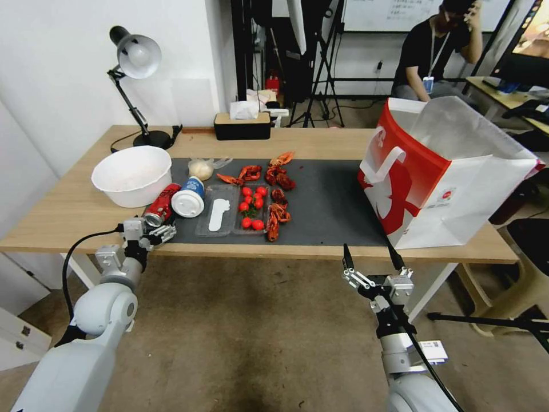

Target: Pick up the trash from the table and place it into the takeout bag.

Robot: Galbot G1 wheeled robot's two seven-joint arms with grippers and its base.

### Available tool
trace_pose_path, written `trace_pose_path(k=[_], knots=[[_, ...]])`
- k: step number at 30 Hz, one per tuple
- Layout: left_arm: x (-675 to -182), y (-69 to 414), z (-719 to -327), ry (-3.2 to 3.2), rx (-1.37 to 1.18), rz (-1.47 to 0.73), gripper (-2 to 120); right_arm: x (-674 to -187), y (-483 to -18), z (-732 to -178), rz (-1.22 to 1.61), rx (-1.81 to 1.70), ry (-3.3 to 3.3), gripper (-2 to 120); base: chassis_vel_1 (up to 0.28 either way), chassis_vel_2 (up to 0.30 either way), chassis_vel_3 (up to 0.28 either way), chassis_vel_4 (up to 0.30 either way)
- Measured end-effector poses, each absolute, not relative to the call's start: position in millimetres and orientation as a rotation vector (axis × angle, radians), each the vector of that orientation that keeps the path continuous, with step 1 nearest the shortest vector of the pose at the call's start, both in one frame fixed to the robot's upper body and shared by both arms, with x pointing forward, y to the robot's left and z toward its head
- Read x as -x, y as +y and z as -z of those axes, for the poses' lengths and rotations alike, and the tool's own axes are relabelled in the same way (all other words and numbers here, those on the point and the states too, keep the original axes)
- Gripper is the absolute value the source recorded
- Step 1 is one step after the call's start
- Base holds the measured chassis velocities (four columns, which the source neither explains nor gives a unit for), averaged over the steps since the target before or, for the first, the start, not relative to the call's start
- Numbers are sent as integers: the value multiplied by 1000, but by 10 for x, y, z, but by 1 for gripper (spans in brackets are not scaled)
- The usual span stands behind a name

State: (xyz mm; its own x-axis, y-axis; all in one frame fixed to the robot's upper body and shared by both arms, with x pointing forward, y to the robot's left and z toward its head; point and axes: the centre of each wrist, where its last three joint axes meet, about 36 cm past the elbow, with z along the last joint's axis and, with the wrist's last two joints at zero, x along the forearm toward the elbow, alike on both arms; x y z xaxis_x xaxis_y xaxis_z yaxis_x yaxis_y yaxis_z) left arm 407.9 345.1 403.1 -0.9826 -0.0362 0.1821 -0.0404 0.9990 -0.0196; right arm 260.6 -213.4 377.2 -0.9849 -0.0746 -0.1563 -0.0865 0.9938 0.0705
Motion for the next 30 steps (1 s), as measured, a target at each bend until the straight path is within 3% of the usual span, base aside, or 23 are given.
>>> trace_pose_path(k=[5,16,30], knots=[[-4084,3462,-4030,-2957,-61,-42,94,-2606,-2136,-3763,-114,121,2985,100,0,0,0,0],[-4072,3481,-3987,-2962,-70,-76,51,-2617,-2132,-3765,-103,123,2978,100,0,0,0,0],[-3849,3498,-4039,-3033,-127,-46,50,-2638,-2120,-3749,-99,132,2973,100,0,0,0,0]])
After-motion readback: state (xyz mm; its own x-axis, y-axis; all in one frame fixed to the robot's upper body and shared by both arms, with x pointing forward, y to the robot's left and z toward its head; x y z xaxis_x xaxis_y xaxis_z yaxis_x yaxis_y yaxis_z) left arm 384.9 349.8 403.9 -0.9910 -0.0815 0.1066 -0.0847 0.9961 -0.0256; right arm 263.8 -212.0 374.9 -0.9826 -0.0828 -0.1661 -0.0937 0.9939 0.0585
